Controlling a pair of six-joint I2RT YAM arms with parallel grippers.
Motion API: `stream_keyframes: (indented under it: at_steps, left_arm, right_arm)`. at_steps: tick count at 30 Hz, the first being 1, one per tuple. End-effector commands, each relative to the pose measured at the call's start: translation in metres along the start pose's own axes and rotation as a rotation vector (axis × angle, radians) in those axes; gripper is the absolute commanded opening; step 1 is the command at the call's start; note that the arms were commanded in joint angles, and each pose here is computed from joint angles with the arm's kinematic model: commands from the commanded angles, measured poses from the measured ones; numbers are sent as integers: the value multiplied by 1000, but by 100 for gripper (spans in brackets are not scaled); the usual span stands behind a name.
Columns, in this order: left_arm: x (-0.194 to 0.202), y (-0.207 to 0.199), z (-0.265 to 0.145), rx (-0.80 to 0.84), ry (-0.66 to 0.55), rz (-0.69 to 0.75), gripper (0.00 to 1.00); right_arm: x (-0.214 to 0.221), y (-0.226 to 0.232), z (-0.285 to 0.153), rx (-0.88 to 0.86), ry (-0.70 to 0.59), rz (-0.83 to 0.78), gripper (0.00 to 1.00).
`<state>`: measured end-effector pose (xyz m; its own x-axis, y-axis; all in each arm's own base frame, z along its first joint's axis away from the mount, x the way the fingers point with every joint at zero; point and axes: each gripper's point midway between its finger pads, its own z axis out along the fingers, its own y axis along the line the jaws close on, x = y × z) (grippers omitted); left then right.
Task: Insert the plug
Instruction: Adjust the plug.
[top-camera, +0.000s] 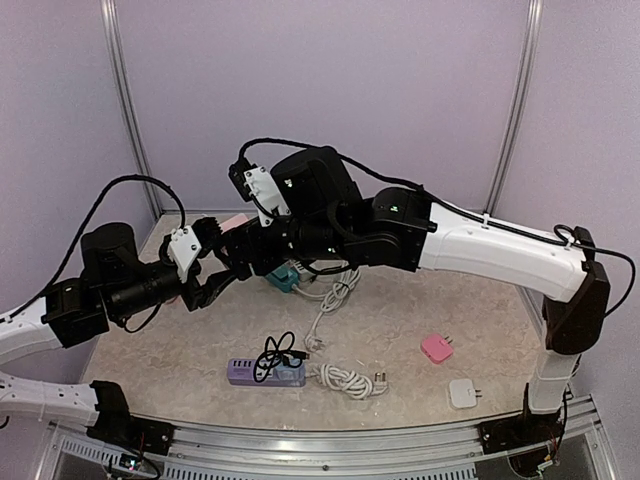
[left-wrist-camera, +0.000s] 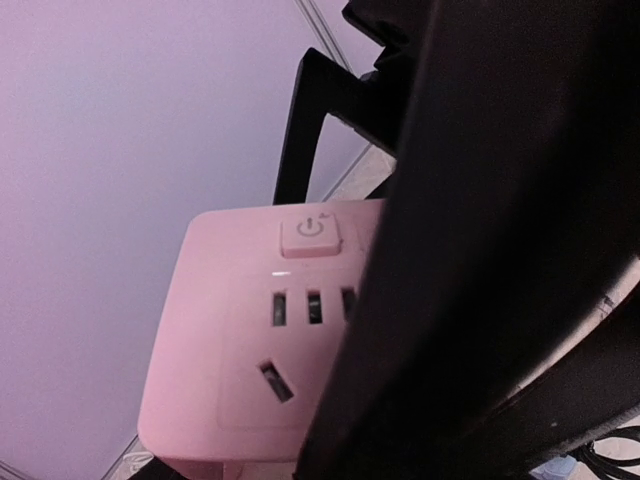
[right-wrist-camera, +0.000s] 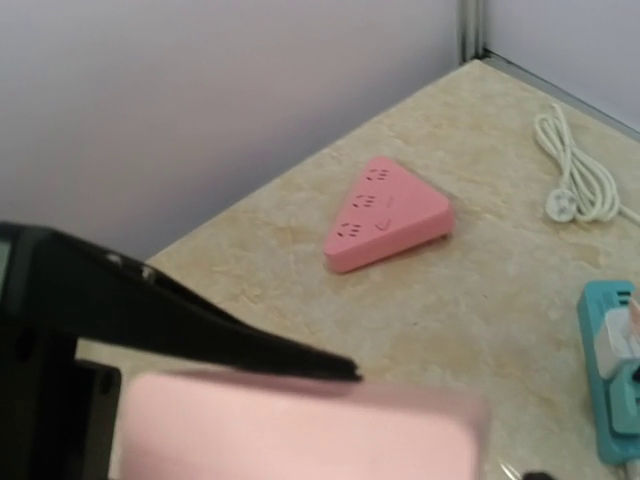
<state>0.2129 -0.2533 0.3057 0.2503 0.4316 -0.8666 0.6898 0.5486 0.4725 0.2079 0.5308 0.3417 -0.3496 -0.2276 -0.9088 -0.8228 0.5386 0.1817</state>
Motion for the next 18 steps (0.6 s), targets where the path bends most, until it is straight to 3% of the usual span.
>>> stream_keyframes:
  at_steps: [1,6,12,18]
  left_arm:
    - [-10,3,0,-17,-40,8,0]
    - [-9,3,1,-19,-36,16,0]
    - [-9,3,0,-19,-36,21,0]
    - [-8,0,-1,-2,-37,33,0]
  right_arm:
    - [23,-22,10,163,82,-18,80]
    - [30,-30,21,218,124,-41,74]
    - [48,-32,36,236,194,-75,90]
    - [49,-24,42,180,194,-93,91]
